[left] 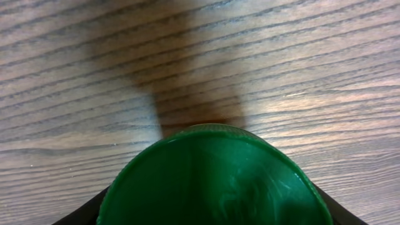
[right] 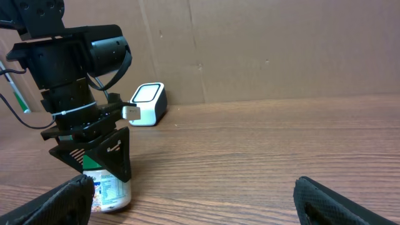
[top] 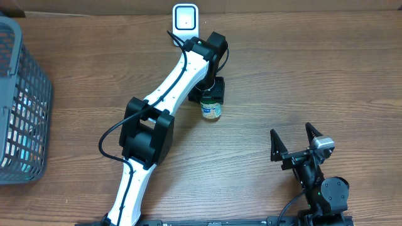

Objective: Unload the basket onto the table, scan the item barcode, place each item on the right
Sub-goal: 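Carry the jar with the left gripper to the table center, then release the jar upright and withdraw the left gripper to the basket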

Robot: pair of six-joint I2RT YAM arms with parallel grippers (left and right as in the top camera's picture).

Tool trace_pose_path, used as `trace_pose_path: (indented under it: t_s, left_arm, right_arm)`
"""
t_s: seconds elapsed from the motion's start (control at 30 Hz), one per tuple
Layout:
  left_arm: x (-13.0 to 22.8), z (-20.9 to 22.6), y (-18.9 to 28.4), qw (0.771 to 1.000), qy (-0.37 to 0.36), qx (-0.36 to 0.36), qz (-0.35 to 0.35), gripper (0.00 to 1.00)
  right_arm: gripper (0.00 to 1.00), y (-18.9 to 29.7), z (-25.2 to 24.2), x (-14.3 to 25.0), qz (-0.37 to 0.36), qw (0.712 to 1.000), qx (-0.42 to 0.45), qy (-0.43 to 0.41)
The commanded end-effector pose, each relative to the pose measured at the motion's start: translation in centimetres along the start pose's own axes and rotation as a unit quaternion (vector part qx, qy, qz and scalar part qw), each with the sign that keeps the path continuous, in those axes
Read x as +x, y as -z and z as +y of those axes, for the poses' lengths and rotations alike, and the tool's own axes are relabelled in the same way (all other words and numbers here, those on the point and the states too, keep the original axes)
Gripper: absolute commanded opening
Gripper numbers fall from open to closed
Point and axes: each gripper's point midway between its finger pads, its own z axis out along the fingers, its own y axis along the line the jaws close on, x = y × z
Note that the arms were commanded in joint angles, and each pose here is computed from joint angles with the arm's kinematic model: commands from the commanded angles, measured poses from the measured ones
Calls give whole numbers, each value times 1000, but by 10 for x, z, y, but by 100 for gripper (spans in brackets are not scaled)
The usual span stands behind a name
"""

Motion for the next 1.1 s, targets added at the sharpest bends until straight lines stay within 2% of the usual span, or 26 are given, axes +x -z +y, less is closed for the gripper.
trace_pose_path:
  t_s: [0.0, 0.37, 0.53, 0.67, 0.83, 0.9, 1.07]
  left_arm:
    - [0, 1, -4, 1000, 3, -12, 1, 64]
    - [-3, -4, 13, 1000, -2, -5, -7, 69]
    - [-15, -9, 46, 999, -13, 2, -40, 70]
    - [-26, -1, 91, 996, -7, -7, -85, 70]
    - [-26, 24, 175, 987, 14, -8, -159, 71]
    - [-26, 27, 209, 980, -7, 21, -197, 70]
    - [-2, 65, 303, 952, 29, 50, -302, 72]
  right_arm:
    - [100, 0, 1, 2, -1, 1000, -3, 2]
    - [100, 0, 1, 2, -1, 1000, -3, 2]
    - [100, 0, 1, 2, -1, 1000, -3, 2]
    - [100, 0, 1, 2, -1, 1000, -3, 2]
    - [100, 0, 1, 2, -1, 1000, -3, 2]
    - [100, 0, 1, 2, -1, 1000, -3, 2]
    - [100, 0, 1, 2, -1, 1000, -3, 2]
